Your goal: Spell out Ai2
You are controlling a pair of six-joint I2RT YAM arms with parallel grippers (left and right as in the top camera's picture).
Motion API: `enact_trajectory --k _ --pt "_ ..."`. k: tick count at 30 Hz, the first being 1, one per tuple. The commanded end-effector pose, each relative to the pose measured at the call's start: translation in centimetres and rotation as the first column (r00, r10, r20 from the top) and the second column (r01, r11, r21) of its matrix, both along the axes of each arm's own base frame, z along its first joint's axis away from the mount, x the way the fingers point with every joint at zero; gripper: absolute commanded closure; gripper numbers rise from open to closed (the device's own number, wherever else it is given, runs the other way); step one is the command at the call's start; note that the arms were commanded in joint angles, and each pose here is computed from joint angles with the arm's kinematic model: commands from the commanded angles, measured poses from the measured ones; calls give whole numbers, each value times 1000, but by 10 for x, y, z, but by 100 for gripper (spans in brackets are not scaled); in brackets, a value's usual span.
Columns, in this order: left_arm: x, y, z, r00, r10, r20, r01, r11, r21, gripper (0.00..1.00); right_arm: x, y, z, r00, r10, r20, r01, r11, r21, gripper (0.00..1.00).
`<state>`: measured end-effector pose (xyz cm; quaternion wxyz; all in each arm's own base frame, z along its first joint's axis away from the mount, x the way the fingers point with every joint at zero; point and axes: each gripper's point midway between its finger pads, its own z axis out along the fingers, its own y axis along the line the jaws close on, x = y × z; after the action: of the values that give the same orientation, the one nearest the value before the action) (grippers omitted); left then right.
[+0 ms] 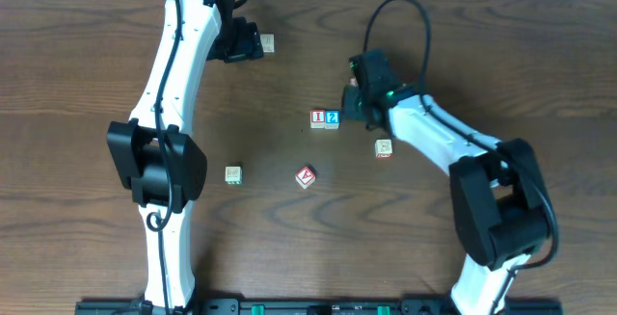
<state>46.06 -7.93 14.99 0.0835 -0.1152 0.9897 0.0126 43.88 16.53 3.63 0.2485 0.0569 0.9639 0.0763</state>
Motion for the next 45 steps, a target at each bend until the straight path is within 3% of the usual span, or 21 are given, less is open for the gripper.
enact_trajectory --k 1,6,15,19,21,22,33,36,45 --pt "0 4 14 999 -17 30 16 1000 15 4 29 -10 37 995 22 100 -19 999 -30 98" --pt "0 4 14 999 -17 30 16 1000 15 4 45 -13 73 986 75 152 -66 996 -66 75" --pt "0 4 14 999 -16 29 16 1000 14 4 48 -12 98 981 121 151 -107 989 -99 50" --pt "-1 4 13 1000 -17 24 16 1000 15 4 45 -13 103 983 122 134 -109 989 -103 24" --pt "-3 4 12 1000 -17 16 16 1000 17 3 45 -13 108 982 132 133 -117 987 -111 4" --pt "-3 4 11 1000 -17 11 16 1000 18 2 45 -14 111 981 140 135 -124 985 -119 1" --pt "-15 -1 5 999 -23 -39 24 999 25 0 36 -35 203 938 138 317 -88 982 -169 1" --pt "-21 -12 4 997 -51 -54 53 998 29 5 29 -48 237 917 111 384 -57 987 -151 1" --pt "-50 -59 5 987 -131 -93 141 984 110 6 4 -98 303 866 15 500 50 992 -117 1"
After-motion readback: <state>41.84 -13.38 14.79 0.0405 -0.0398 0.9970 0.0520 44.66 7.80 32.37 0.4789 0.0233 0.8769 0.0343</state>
